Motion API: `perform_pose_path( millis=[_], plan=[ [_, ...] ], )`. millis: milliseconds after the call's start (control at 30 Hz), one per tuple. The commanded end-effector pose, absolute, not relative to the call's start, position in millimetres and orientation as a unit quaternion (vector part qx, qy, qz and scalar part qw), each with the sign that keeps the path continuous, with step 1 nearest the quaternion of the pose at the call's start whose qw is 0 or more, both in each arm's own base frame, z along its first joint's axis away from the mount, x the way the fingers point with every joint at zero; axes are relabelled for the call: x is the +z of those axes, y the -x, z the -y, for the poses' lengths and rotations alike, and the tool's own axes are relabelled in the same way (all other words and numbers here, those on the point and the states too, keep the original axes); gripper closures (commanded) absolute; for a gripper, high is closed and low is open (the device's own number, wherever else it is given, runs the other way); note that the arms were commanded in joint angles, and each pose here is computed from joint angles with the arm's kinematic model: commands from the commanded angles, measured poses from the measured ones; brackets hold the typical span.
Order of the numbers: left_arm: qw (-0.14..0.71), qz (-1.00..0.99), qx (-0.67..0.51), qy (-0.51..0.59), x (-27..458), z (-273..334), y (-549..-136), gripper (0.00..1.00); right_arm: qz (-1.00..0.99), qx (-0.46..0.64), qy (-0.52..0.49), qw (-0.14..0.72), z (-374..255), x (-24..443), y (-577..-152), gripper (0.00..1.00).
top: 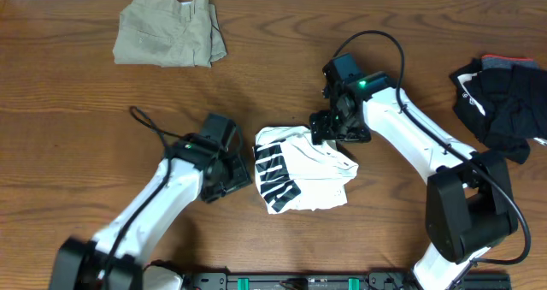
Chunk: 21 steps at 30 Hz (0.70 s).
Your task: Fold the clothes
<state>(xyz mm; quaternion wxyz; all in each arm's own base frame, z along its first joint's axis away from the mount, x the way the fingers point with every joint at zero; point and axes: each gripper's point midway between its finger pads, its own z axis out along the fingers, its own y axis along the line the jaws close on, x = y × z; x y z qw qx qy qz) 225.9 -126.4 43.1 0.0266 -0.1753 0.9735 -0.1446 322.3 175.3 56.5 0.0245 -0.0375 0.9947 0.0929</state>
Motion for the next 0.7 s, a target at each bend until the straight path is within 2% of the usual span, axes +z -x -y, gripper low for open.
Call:
perform_pose_path(
  millis=[0, 133, 300, 500, 667],
  plan=[
    [0.051, -0.963, -0.227, 0.135, 75.2, 157.2, -234.8, 0.33, -0.995, 0.089, 0.029, 0.033, -171.0, 62.2, -323.0, 0.24],
    [0.056, -0.957, -0.263, 0.111, 80.9, 183.7, -237.1, 0.33, -0.995, 0.088, 0.029, 0.031, -170.5, 60.3, -321.2, 0.33],
    [0.043, -0.958, -0.265, 0.098, 60.4, 205.0, -241.7, 0.33, -0.995, 0.086, 0.029, 0.029, -169.7, 59.1, -319.8, 0.39],
    [0.010, -0.964, -0.248, 0.100, 31.7, 209.5, -239.1, 0.33, -0.996, 0.081, 0.028, 0.031, -168.0, 58.8, -320.9, 0.52],
    [-0.017, -0.968, -0.226, 0.107, 10.3, 205.8, -233.7, 0.33, -0.996, 0.071, 0.027, 0.035, -164.3, 58.4, -322.6, 0.57]
  ],
)
